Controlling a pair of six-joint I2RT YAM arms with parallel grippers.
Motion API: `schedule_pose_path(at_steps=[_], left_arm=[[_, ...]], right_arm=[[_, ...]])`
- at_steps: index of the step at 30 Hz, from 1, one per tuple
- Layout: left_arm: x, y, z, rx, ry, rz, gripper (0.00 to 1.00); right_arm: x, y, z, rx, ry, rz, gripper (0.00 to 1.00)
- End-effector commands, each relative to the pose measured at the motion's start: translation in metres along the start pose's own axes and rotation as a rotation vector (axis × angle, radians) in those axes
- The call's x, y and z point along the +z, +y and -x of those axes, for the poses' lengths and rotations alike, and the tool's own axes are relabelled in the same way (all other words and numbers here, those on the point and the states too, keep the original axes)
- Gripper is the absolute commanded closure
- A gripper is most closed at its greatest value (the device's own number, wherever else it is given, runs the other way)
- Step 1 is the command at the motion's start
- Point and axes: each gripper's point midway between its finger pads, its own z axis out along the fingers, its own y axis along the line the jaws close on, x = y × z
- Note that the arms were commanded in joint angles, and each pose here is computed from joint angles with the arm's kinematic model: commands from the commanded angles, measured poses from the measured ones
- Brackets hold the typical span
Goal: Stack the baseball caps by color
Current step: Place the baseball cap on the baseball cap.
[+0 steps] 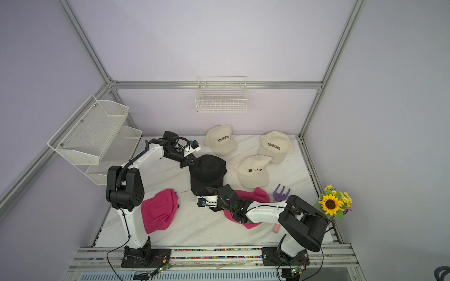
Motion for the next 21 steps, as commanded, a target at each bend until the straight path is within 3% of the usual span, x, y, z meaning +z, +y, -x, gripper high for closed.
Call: schedule_pose_path(at_steps=[1, 7, 14, 21], left_arm=[[0.0, 0.006, 0.007, 0.021, -0.009, 0.012, 0.96], [0.001, 0.007, 0.005, 0.016, -0.003, 0.013, 0.96], [0.005, 0.007, 0.002, 0.004, -0.002, -0.001, 0.97], [0.006, 0.01, 0.002, -0.005, 0.002, -0.014, 0.97]], right_arm=[[0.007, 0.002, -0.004, -0.061, 0.031, -0.033, 0.45], [0.018, 0.012, -0.014, -0.1, 0.07, -0.053, 0.45], [0.023, -0.006, -0.02, -0.108, 0.088, -0.19, 0.45], [0.024, -0.004, -0.013, -0.047, 0.067, -0.157, 0.64]])
